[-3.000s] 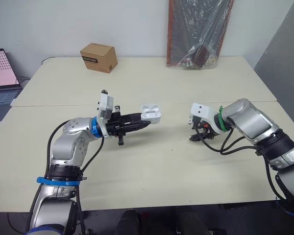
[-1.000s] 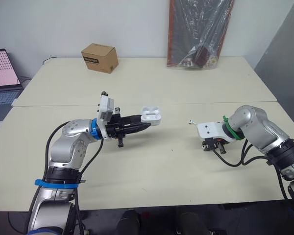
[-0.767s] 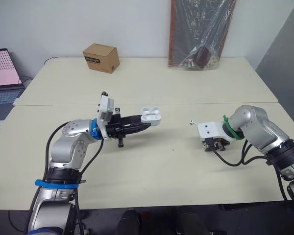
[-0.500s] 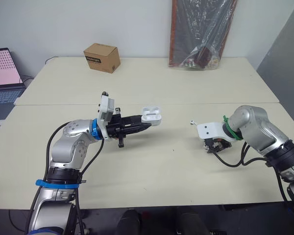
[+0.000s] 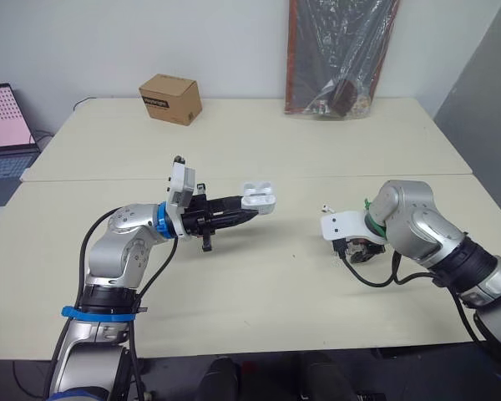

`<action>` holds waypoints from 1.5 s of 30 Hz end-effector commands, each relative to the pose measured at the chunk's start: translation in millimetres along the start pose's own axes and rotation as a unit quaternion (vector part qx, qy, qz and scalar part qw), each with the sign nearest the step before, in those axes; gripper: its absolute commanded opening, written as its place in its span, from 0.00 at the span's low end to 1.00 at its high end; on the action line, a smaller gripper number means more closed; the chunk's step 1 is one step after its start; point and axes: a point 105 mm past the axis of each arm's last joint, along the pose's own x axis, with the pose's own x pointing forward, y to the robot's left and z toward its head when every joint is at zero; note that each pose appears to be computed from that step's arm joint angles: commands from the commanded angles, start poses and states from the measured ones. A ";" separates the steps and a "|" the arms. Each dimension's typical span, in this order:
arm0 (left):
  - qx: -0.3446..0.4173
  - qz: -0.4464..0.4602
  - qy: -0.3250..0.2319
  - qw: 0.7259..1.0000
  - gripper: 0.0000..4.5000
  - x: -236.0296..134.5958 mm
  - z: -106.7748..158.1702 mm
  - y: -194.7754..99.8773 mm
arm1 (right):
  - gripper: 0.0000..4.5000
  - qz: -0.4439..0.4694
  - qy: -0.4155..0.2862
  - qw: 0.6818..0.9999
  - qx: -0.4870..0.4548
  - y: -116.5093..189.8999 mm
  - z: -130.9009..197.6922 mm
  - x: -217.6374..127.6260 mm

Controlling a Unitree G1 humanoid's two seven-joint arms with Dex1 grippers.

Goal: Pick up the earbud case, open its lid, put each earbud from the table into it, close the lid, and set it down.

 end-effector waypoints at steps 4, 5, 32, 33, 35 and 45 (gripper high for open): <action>0.024 -0.008 -0.015 1.000 0.16 5.3 11.3 -1.3 | 0.54 0.002 0.017 1.000 0.002 -0.4 4.0 -0.5; 0.023 -0.009 -0.015 1.000 0.16 5.5 11.2 -1.3 | 0.54 0.001 0.018 1.000 0.002 -0.4 4.1 -0.4; 0.023 -0.004 -0.021 1.000 0.16 5.8 8.2 0.3 | 0.16 0.004 0.049 0.998 -0.028 -2.3 15.4 1.7; 0.023 -0.004 -0.021 1.000 0.16 5.6 8.3 0.3 | 0.12 0.004 0.050 0.998 -0.031 -2.0 15.6 1.4; 0.023 -0.003 -0.021 1.000 0.16 5.3 8.2 0.5 | 0.09 0.005 0.050 0.998 -0.035 -1.1 15.9 1.0; 0.029 0.009 -0.032 0.999 0.16 3.5 5.4 3.8 | 0.09 -0.019 0.017 1.000 -0.014 0.0 12.3 -19.3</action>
